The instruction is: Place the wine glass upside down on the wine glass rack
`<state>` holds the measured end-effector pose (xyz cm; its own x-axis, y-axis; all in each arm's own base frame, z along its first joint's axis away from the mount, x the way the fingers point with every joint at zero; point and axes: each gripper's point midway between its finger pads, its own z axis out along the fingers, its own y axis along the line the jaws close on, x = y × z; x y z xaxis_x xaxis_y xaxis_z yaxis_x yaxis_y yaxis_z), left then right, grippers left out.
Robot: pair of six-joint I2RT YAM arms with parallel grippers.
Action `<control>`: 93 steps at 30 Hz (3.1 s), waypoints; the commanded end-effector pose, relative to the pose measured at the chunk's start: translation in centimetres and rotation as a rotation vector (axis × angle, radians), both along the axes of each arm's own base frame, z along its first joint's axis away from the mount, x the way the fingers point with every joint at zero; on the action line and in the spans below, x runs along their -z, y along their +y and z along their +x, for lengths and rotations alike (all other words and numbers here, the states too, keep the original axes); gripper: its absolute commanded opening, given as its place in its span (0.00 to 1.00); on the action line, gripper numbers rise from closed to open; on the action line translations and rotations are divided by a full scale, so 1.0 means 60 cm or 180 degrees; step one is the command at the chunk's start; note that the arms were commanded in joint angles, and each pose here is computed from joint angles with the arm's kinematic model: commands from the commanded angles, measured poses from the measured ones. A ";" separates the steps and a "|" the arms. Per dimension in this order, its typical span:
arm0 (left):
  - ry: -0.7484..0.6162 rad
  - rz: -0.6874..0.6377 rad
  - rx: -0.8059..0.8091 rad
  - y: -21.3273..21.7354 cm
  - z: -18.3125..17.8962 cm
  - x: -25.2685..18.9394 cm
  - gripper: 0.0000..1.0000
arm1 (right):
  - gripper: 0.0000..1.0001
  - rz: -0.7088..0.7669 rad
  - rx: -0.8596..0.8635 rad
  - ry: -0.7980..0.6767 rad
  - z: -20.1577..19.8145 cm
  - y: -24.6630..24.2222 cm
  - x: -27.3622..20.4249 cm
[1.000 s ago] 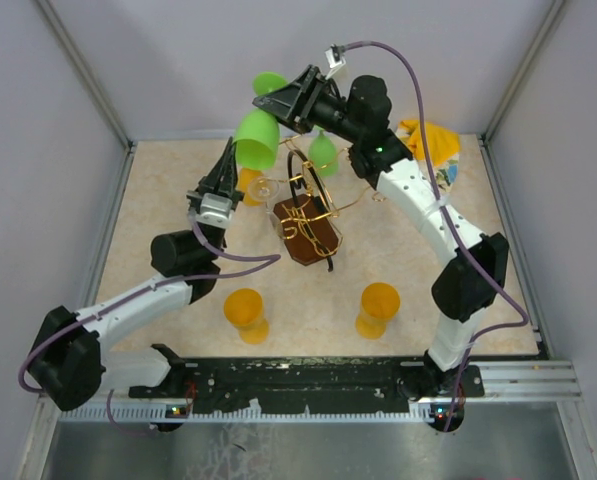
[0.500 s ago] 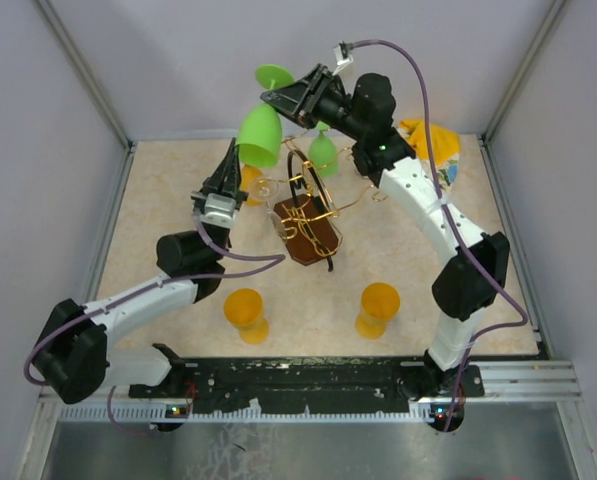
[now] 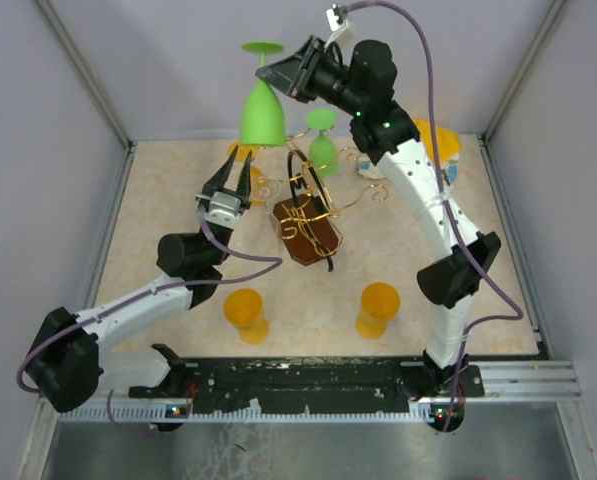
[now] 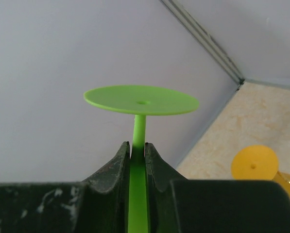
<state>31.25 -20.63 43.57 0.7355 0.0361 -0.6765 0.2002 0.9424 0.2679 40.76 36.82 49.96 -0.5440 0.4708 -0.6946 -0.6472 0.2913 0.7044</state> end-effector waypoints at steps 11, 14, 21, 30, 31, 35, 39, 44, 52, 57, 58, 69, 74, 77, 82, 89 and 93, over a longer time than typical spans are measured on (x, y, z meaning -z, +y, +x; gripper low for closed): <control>0.1053 0.0028 0.0181 -0.001 0.008 0.106 0.52 | 0.00 -0.1030 0.1782 -0.1487 0.021 -0.175 -0.097; 0.1288 -0.0019 0.0084 0.007 0.017 0.107 0.52 | 0.00 -0.1340 0.2283 -0.1655 0.011 -0.247 -0.091; 0.1839 -0.0337 -0.0140 0.030 0.037 0.110 0.56 | 0.00 -0.2100 0.3130 -0.1643 -0.002 -0.404 -0.045; 0.2440 -0.0616 -0.0218 0.053 0.069 0.112 0.58 | 0.00 -0.2700 0.3397 -0.1434 -0.021 -0.506 0.049; 0.2451 -0.0609 -0.0236 0.056 0.072 0.117 0.58 | 0.00 -0.2738 0.3391 -0.1408 -0.021 -0.509 0.064; 0.2536 -0.0681 -0.0245 0.076 0.085 0.136 0.59 | 0.00 -0.2874 0.3370 -0.1451 -0.022 -0.519 0.120; 0.2540 -0.0721 -0.0212 0.090 0.085 0.144 0.58 | 0.00 -0.2701 0.3184 -0.1671 -0.024 -0.516 0.161; 0.2536 -0.0656 -0.0239 0.096 0.085 0.151 0.58 | 0.00 -0.2327 0.2871 -0.1831 -0.023 -0.507 0.194; 0.2551 -0.0549 -0.0126 0.088 0.085 0.165 0.59 | 0.00 -0.2026 0.1834 -0.2183 -0.034 -0.424 0.219; 0.2477 -0.0494 -0.0028 0.084 0.080 0.162 0.59 | 0.00 -0.1689 0.1277 -0.2474 -0.065 -0.372 0.231; 0.2455 -0.0489 -0.0025 0.085 0.078 0.160 0.59 | 0.00 -0.1668 0.1216 -0.2503 -0.068 -0.367 0.237; 0.2390 -0.0427 -0.0057 0.094 0.068 0.149 0.60 | 0.00 -0.1442 0.0871 -0.2739 -0.063 -0.354 0.261; 0.2433 -0.0408 -0.0074 0.093 0.071 0.157 0.60 | 0.00 -0.1509 0.0790 -0.2769 -0.051 -0.360 0.270; 0.2446 -0.0403 -0.0069 0.091 0.073 0.158 0.60 | 0.00 -0.1527 0.0841 -0.2784 -0.044 -0.378 0.271; 0.2463 -0.0393 -0.0066 0.088 0.078 0.160 0.60 | 0.00 -0.1443 0.0853 -0.2801 -0.041 -0.405 0.269; 0.2501 -0.0382 -0.0106 0.088 0.084 0.169 0.60 | 0.00 -0.1347 0.0581 -0.2748 -0.044 -0.389 0.291; 0.2499 -0.0368 -0.0075 0.085 0.084 0.167 0.60 | 0.00 -0.1251 0.0549 -0.2850 -0.044 -0.384 0.296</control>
<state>36.17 -15.39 32.40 0.0118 -0.0469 -0.9988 0.2575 0.9653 -0.0422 38.72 13.15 29.81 0.1894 0.1211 -0.9744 -0.8126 0.5764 -0.0863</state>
